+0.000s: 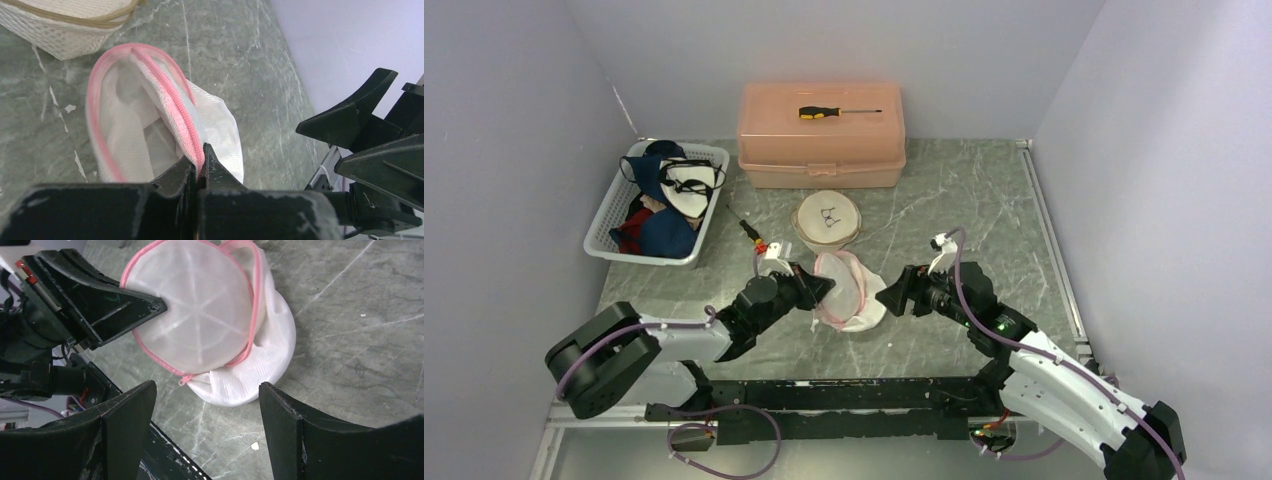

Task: Unzip the laundry bag and remove the bra
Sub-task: Close the laundry bag at the center of the board.

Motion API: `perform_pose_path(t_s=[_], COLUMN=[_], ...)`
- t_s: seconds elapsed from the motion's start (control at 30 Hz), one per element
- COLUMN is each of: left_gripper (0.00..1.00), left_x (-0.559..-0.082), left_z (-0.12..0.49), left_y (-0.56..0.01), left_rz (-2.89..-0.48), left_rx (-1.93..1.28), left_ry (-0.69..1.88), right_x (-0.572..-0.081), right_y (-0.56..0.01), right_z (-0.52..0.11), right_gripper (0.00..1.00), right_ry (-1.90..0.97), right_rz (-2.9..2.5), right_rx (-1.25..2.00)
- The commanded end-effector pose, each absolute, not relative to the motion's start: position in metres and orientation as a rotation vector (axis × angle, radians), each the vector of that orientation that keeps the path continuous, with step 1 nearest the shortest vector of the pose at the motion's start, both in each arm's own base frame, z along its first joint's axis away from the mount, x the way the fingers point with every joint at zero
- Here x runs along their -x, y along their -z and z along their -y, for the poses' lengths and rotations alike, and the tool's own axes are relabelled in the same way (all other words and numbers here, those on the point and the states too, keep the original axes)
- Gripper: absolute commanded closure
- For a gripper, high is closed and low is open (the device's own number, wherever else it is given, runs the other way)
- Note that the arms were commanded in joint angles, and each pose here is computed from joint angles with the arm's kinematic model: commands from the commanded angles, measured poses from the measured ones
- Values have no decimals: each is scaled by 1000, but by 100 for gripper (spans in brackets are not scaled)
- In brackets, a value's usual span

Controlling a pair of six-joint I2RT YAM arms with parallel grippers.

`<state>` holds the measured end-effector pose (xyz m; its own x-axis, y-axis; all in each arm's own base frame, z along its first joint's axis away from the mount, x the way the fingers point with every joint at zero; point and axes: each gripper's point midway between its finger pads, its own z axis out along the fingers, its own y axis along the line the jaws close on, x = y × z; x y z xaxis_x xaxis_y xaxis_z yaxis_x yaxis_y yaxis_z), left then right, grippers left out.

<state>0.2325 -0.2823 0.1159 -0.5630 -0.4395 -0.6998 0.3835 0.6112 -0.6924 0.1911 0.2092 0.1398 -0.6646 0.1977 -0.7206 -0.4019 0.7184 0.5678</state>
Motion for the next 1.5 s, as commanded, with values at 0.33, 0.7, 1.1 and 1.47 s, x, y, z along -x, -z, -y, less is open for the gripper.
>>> perform_pose_path(t_s=[0.33, 0.7, 1.1, 1.47], left_gripper=[65, 55, 97, 97], left_x=[-218, -221, -215, -198], left_z=[271, 252, 265, 290], left_y=[-89, -111, -144, -176], left_rz=[-2109, -2076, -1850, -1633], left_rx=[25, 4, -129, -378], left_ry=[1012, 904, 1058, 1201], right_x=[-198, -201, -201, -200], right_y=[-154, -151, -162, -156], right_z=[-213, -219, -219, -219], right_gripper=[21, 21, 21, 21], right_ry=[-937, -952, -955, -955], right_rz=[-2020, -2022, -1987, -1996], right_rx=[201, 217, 243, 233])
